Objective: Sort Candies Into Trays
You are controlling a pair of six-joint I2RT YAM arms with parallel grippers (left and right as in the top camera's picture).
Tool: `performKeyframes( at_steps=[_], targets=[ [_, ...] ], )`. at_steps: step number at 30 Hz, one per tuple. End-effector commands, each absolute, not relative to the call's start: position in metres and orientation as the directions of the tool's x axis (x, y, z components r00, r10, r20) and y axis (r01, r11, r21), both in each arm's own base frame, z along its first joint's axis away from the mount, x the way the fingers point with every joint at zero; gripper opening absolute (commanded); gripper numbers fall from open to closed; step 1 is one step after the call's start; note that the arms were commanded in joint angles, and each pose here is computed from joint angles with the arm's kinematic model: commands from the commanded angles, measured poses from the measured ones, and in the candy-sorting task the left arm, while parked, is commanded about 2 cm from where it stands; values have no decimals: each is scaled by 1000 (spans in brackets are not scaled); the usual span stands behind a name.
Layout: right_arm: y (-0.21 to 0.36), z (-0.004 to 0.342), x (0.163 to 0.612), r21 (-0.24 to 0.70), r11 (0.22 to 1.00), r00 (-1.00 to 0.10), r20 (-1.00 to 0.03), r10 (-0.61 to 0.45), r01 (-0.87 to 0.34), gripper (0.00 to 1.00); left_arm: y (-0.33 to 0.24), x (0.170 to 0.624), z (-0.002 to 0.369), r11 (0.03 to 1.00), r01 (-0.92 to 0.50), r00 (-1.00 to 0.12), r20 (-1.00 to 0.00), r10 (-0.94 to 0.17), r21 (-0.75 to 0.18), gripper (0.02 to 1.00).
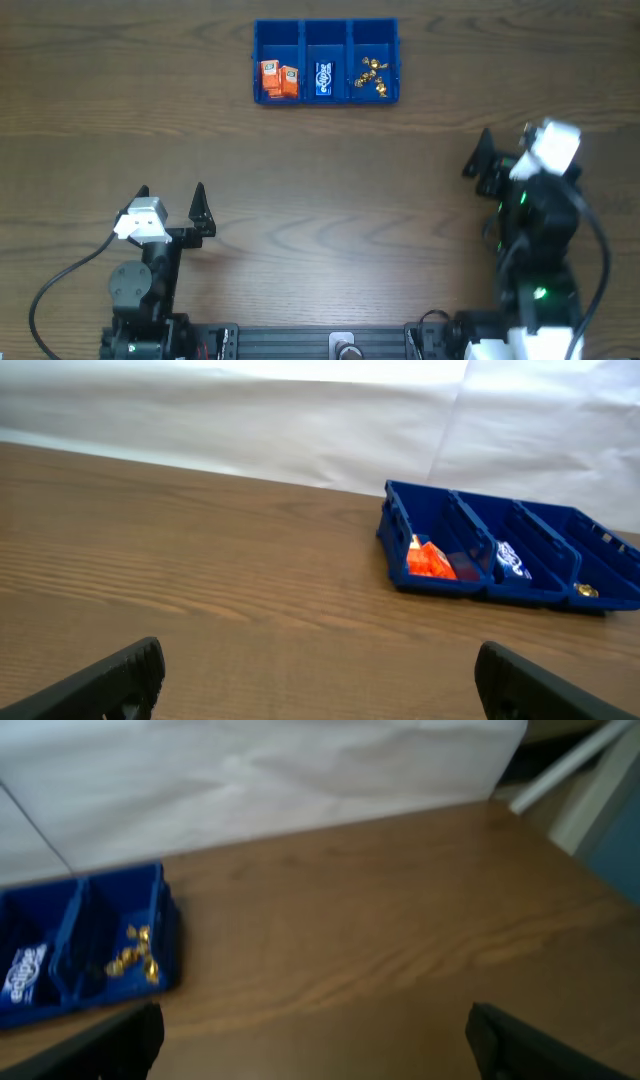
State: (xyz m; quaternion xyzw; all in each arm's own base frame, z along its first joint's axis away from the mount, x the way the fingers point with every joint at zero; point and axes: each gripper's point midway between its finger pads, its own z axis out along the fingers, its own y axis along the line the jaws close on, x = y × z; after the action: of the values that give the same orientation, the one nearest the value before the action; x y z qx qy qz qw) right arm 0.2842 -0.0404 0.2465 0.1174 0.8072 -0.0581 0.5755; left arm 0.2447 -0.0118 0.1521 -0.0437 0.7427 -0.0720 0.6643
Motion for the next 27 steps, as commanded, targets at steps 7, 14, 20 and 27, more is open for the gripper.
performKeyframes(
  at_steps=[7,14,20,27],
  targets=[
    [-21,188,267,63,989,-185,-979,88,135,998,-12,243,136,988,26,-163,-976,-145,-151,998],
    [-19,188,255,75,990,-94,-992,87,123,998,-12,243,136,988,26,-163,-976,-145,-151,998],
    [-18,175,253,55,992,-56,-997,62,111,998,-12,243,136,988,26,-163,-976,-145,-151,996],
    [-12,182,248,6,997,23,-1000,4,72,998,-12,243,136,988,26,-163,-976,-145,-151,998]
  ],
)
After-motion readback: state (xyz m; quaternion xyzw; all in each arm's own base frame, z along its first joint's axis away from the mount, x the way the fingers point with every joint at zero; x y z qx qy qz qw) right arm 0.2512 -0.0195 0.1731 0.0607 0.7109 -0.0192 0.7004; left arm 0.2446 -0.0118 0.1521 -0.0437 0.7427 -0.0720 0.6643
